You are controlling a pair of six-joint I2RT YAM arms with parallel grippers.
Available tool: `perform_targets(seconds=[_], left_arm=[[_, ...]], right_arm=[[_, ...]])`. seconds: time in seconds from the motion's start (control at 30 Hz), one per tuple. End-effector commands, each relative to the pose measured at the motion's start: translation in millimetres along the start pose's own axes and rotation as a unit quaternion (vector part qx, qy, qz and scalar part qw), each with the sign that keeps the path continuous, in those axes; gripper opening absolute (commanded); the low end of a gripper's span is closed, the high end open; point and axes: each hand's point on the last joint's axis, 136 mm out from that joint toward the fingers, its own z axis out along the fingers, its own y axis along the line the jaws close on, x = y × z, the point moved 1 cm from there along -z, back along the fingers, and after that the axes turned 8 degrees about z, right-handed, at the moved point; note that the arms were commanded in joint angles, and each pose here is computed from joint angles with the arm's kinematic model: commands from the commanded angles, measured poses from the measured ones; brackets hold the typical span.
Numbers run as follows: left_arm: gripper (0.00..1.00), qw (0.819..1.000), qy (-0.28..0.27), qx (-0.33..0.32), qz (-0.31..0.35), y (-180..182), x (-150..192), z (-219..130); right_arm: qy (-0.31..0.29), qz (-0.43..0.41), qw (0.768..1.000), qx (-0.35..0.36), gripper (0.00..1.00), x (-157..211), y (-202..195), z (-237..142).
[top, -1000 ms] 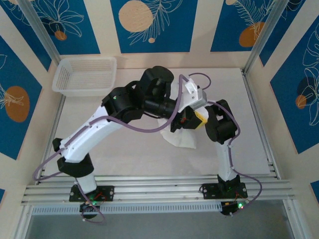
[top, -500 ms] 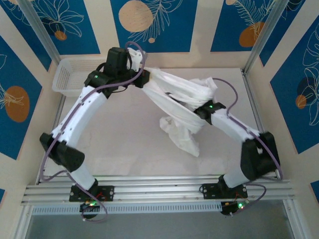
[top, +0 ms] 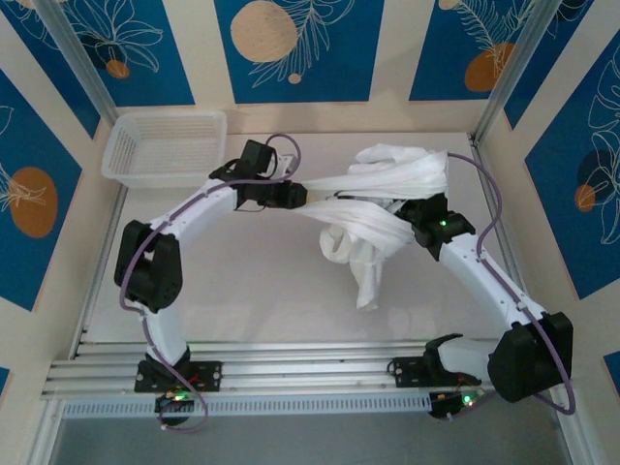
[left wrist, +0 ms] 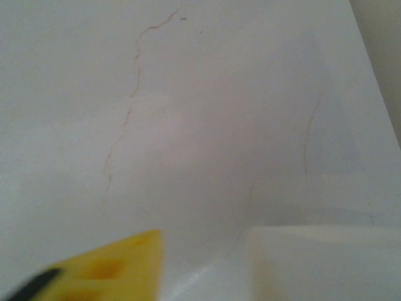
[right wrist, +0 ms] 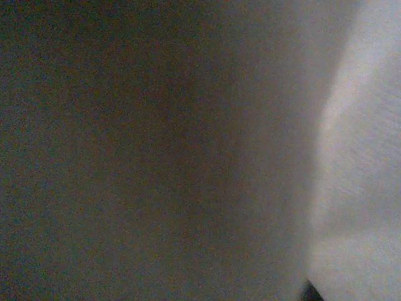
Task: Fold the inside-out t-shirt
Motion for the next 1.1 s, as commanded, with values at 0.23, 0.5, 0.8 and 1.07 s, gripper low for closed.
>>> perform_targets(seconds=[0.23, 0.5, 0.8, 1.07], left_arm=[[0.94, 0.969, -0.182, 0.096, 0.134, -79.2, -63.3, -137.9], [1.0, 0.884, -0.147, 0.293, 0.332, -214.3, -23.2, -170.0], [0.99, 0.896, -0.104, 0.302, 0.31, -239.9, -37.1, -112.6], [0.0, 0.909, -0.098, 0.271, 0.299, -230.9, -37.0, -115.4]], right_arm=[[-0.026, -0.032, 0.987, 0.155, 0.0, -14.1, -35.5, 3.4], [0.016, -0.011, 0.973, 0.229, 0.0, -8.9, -67.2, 34.2], [0.089, -0.041, 0.97, 0.221, 0.0, 24.5, -55.1, 77.0], [0.092, -0.036, 0.964, 0.248, 0.0, 30.3, -71.3, 74.3]])
